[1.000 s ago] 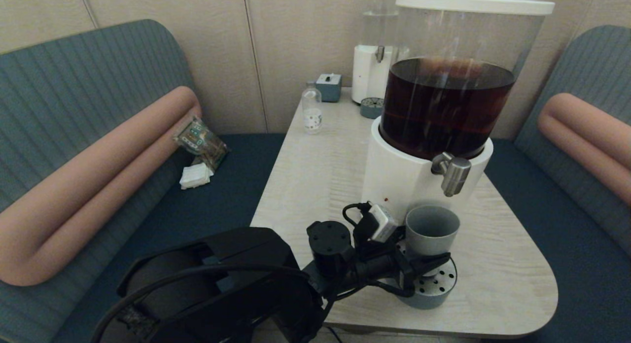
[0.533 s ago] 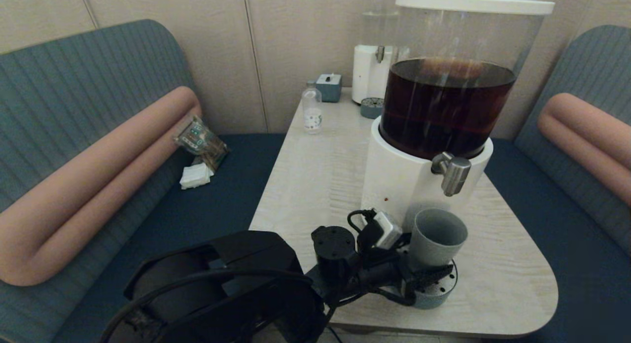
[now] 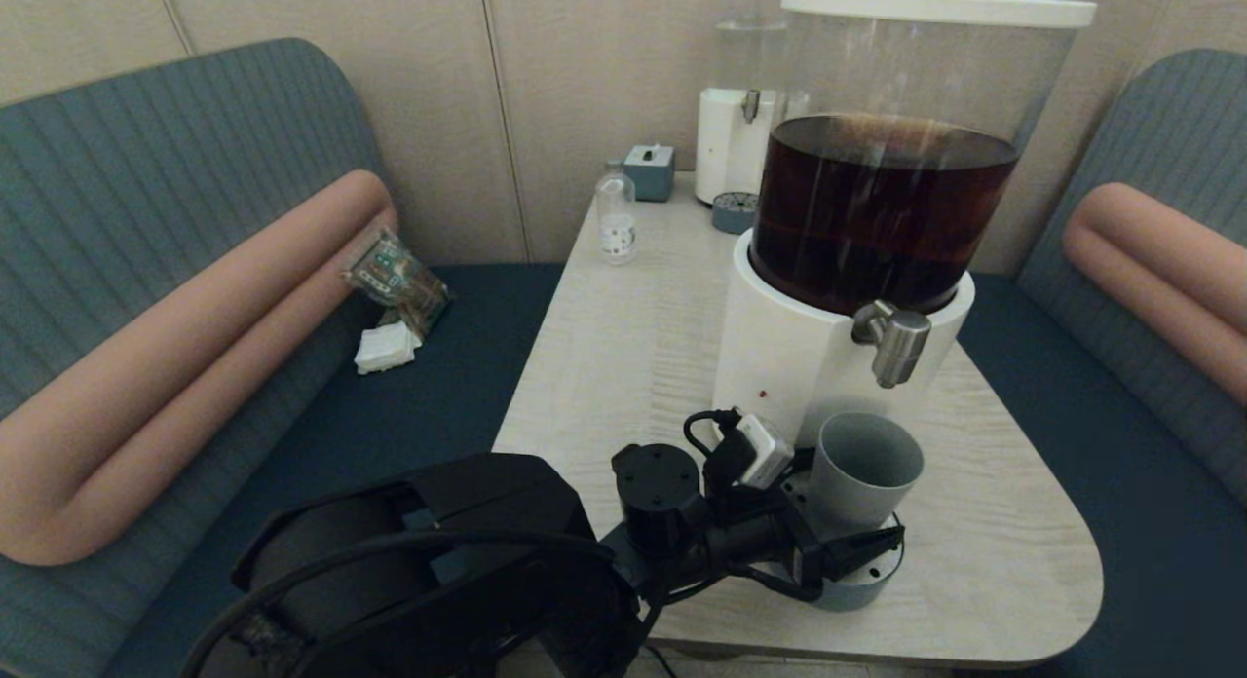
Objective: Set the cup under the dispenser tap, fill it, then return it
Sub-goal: Place it under the water dispenser
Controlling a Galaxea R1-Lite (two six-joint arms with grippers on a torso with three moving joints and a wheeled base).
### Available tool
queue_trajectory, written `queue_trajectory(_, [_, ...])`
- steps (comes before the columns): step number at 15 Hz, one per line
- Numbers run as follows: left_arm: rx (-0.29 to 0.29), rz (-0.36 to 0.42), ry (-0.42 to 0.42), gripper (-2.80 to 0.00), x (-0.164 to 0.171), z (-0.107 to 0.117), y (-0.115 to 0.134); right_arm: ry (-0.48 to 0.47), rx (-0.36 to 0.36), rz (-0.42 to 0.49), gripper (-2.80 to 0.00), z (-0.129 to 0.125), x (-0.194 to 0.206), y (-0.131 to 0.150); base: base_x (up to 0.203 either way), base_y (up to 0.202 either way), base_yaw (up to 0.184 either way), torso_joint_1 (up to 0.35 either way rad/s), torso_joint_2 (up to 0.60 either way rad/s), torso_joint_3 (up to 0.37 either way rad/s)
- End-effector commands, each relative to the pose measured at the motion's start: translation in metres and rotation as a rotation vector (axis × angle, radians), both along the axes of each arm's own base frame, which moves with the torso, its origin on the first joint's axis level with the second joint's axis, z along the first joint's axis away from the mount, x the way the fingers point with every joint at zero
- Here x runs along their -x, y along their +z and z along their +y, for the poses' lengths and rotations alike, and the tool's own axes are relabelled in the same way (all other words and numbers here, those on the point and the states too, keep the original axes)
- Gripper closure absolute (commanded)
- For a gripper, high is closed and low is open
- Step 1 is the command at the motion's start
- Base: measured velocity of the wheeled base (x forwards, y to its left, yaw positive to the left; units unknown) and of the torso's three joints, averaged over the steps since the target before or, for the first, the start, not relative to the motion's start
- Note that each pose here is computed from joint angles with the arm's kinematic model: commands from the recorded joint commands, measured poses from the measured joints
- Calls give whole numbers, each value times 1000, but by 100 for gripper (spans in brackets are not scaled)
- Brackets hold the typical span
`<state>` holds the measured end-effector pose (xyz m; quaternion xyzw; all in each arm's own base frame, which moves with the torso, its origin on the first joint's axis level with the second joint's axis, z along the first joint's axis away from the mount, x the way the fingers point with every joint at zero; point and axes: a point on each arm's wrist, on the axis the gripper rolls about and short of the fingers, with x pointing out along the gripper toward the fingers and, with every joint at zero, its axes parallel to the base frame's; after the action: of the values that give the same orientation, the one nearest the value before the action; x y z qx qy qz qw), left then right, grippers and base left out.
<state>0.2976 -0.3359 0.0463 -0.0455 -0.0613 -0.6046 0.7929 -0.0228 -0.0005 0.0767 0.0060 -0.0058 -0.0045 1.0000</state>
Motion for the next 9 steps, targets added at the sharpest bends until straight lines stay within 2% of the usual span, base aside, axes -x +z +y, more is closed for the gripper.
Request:
queue_trajectory(1, [15,-12,-1,-280,5,3,11,1,0,-1,0,0,0,0,0,0,0,0,0,0])
queue_trajectory(9, [-29,12,-2,-280,24,18,18,1,0,-2,0,0,0,0,0,0,0,0,0,0])
